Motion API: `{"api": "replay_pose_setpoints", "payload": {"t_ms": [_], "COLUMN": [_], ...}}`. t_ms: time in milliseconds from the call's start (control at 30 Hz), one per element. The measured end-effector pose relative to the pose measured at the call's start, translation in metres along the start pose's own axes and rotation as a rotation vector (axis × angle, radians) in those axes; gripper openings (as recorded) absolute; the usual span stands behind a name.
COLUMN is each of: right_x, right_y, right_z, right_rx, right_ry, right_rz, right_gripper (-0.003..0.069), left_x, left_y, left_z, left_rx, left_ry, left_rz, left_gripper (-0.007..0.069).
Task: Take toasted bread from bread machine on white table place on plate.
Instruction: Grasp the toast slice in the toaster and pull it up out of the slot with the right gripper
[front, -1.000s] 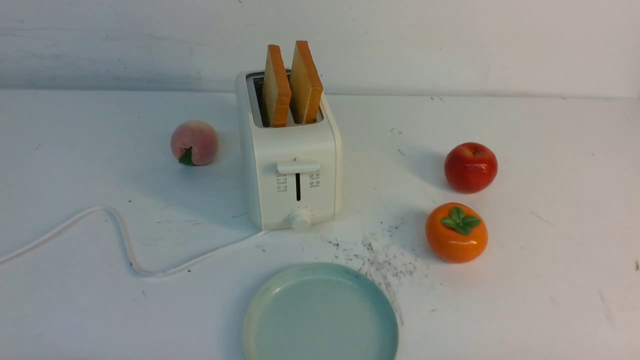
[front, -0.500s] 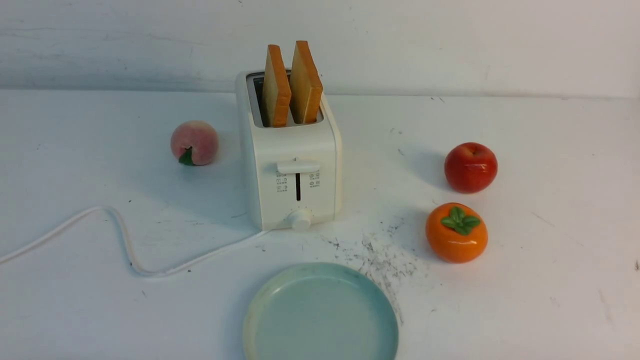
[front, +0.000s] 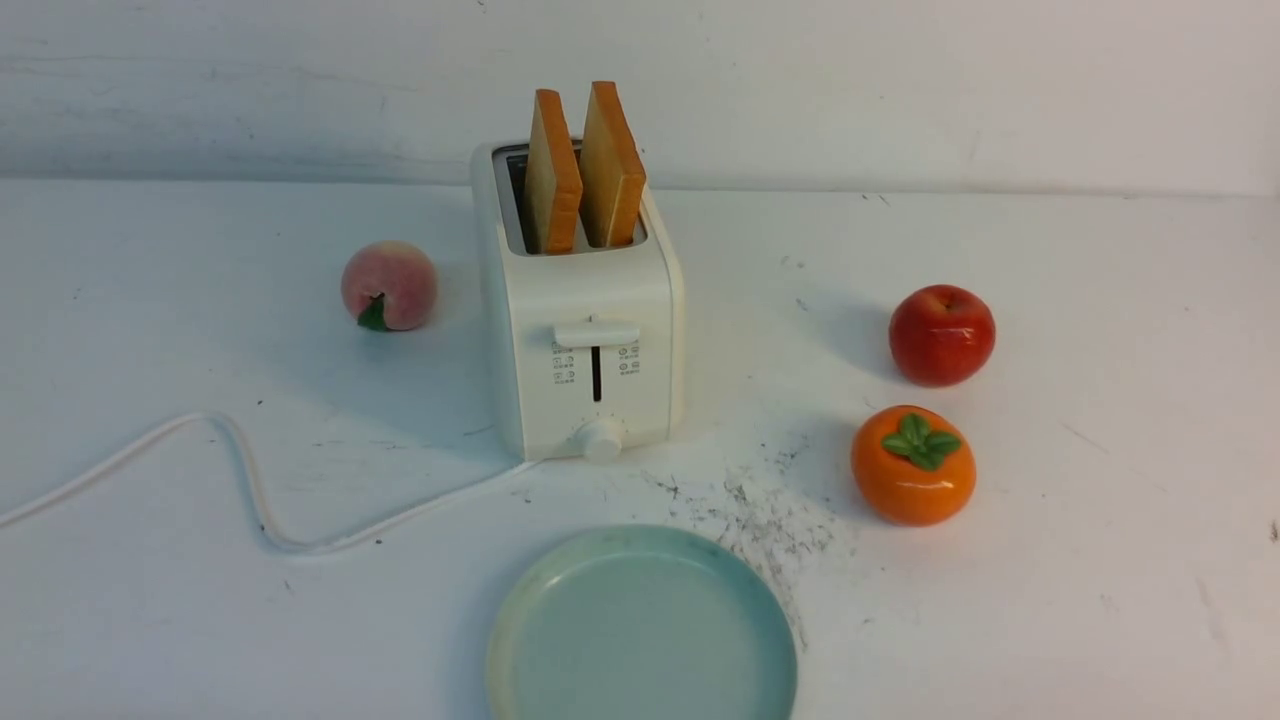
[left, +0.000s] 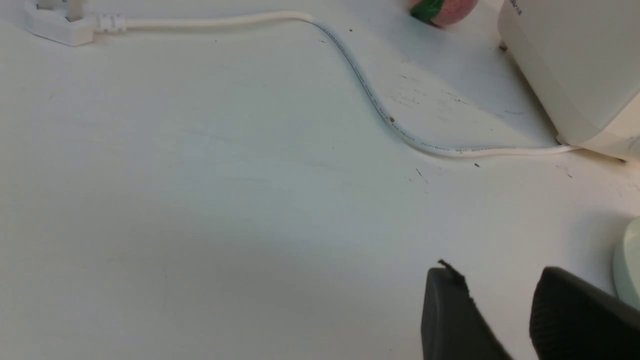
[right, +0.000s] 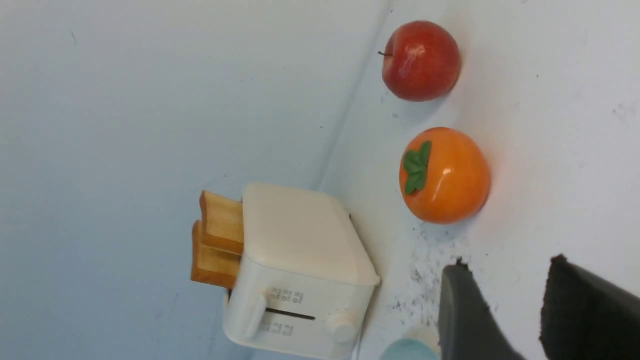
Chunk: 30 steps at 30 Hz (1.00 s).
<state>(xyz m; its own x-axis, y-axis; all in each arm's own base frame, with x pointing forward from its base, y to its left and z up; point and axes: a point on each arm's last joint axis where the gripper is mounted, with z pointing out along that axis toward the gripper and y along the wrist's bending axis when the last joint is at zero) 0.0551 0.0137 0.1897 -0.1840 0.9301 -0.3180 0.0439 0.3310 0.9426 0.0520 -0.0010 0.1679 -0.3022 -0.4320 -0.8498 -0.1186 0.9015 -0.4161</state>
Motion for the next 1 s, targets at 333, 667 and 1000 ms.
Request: {"api": "replay_pose_setpoints", "payload": {"t_ms": [333, 667, 1000], "right_x": [-0.03, -0.057, -0.047], "right_y": [0.026, 0.139, 0.127], "right_z": [-0.007, 0.014, 0.144], "right_rx": [-0.214, -0.032, 0.468], "right_ry": [-0.311, -0.119, 0.843], "right_rz": [0.021, -0.804, -0.765], "right_gripper": [0.0177, -0.0016, -0.0004], "left_x": [0.0, 0.0, 0.0], "left_y": [0.0, 0.0, 0.0], "left_z": [0.0, 0.0, 0.0], "left_rx": [0.0, 0.0, 0.0], "left_ry": [0.0, 0.0, 0.0], "left_rz": [0.0, 0.0, 0.0], "left_gripper": [0.0238, 0.0238, 0.0238]}}
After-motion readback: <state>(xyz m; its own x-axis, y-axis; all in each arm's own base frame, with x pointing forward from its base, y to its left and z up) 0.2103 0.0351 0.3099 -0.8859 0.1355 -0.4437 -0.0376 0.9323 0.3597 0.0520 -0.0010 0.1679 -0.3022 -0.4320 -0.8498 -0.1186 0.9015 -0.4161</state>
